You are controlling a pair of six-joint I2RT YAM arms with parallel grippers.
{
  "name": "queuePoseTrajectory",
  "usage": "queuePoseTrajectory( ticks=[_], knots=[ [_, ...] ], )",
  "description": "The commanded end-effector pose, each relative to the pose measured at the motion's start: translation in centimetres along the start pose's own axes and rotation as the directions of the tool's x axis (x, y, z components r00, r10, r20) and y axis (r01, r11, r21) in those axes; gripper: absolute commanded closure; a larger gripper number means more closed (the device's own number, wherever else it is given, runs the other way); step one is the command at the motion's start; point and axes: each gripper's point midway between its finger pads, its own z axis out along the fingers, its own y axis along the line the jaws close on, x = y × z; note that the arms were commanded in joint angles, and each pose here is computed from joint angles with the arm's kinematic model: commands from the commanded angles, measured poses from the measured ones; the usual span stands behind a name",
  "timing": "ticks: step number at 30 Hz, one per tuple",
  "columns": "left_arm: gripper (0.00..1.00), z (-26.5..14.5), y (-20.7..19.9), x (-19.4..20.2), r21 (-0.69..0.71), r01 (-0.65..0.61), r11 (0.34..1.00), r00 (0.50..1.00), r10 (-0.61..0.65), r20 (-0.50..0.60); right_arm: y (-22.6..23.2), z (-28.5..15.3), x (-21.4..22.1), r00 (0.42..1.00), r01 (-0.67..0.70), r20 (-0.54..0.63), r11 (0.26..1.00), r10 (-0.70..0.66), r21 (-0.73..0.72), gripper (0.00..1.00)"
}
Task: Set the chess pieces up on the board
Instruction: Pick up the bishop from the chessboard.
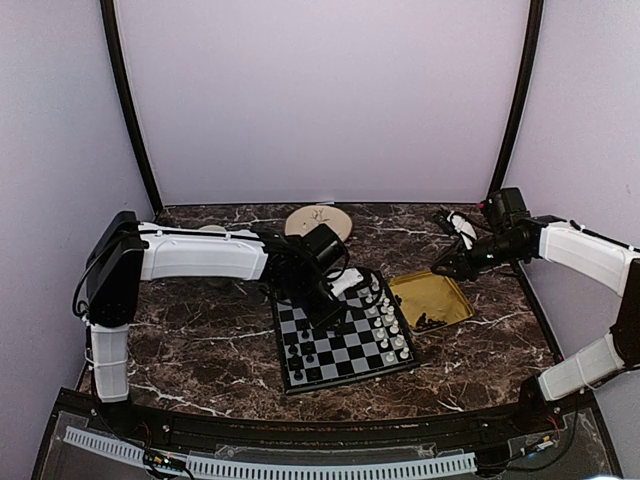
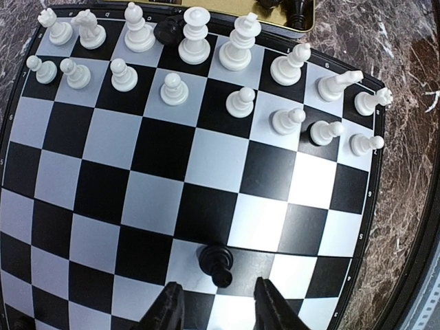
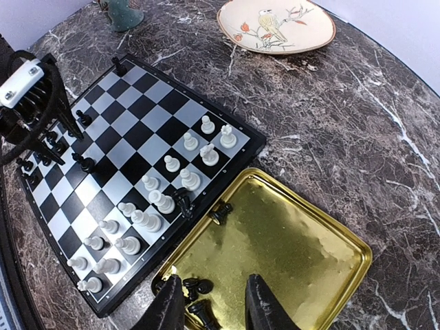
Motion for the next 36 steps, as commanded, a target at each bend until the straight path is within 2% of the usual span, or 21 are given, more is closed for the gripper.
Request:
queuePoseTrajectory(
  ticks=[1,8,22,29,36],
  knots=[
    [0.64,0.1,0.0,-0.3,-0.017,-0.028,0.999,0.999,0.028,-0.016,-0.2,0.0,-0.1,1.0,0.025,0.018,1.0,-0.025,0.007,0.69],
    [0.69,0.9,-0.1,-0.5,-0.01,-0.029,1.0,0.999,0.029,-0.013,-0.3,0.2,0.3,1.0,0.027,0.005,1.0,-0.027,0.008,0.69],
    [0.95,0.6,-0.7,-0.8,0.018,-0.017,1.0,0.999,0.018,-0.03,-0.3,0.5,0.7,1.0,0.023,-0.009,1.0,-0.023,-0.002,0.71],
    [0.97,-2.2,0.0,-1.1,-0.053,-0.031,0.998,1.0,0.031,-0.003,-0.3,0.7,0.8,1.0,0.021,-0.013,1.0,-0.021,-0.007,0.71],
    [0.97,-5.0,2.7,0.5,-0.157,-0.015,0.987,1.0,0.014,-0.012,-0.4,0.9,0.9,1.0,0.016,-0.019,1.0,-0.016,-0.012,0.71]
  ],
)
